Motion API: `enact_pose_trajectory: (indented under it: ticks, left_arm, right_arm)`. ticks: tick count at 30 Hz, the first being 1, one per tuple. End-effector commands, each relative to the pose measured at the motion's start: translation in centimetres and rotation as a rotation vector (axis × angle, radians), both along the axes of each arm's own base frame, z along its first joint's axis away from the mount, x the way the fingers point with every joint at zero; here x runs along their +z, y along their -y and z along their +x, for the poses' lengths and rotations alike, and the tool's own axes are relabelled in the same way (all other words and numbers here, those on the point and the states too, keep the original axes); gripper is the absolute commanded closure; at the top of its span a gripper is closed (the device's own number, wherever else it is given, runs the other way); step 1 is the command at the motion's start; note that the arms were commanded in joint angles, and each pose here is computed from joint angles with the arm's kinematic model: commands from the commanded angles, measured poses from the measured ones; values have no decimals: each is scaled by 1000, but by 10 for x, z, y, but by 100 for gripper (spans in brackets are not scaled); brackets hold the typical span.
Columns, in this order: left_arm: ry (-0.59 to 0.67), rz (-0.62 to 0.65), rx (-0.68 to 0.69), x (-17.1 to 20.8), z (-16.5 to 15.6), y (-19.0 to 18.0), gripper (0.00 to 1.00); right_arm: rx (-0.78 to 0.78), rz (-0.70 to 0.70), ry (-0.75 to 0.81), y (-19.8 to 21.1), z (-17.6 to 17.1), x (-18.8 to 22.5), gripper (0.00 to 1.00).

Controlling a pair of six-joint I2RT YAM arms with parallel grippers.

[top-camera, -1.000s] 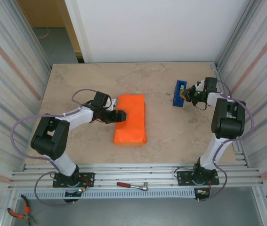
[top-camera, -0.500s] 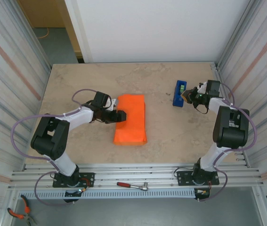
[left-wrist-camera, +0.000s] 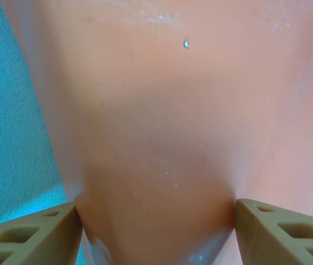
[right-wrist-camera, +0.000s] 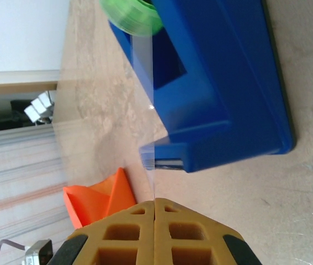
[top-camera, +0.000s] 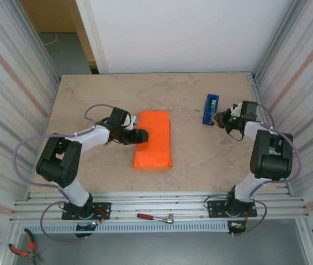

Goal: Wrap the gift box in paper
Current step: Tear off the tape with the cutter, then wrap the gift box with the wrapping paper.

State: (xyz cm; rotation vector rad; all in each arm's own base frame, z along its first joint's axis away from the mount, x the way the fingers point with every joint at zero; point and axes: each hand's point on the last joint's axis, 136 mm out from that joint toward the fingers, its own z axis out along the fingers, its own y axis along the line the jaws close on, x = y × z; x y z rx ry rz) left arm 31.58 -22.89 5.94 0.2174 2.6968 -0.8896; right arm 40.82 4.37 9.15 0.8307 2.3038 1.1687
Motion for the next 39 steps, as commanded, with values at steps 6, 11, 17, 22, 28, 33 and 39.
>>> enact_pose_trajectory:
  ticks: [6,11,17,22,28,33,39]
  left_arm:
    - [-86,223,19,-55,-20,-28,30]
    - [-83,225,20,-55,-20,-28,30]
    - [-82,227,19,-55,-20,-29,30]
    - [-83,229,18,-55,-21,-29,30]
    - [-81,232,17,-55,-21,-29,30]
    - [-83,233,19,-55,-21,-29,30]
    - [-82,234,20,-55,-21,-30,30]
  right_arm:
    - [-24,34,-74,-1,-7,-35,100]
    - [-49,55,-117,2,-2,-59,100]
    - [-66,93,-158,-2,3,-78,100]
    - [-63,117,-147,-7,4,-75,100]
    - [17,103,-75,-24,4,-41,100]
    - [213,84,-4,-71,-6,4,100]
    - [496,56,0,-143,-42,27,100]
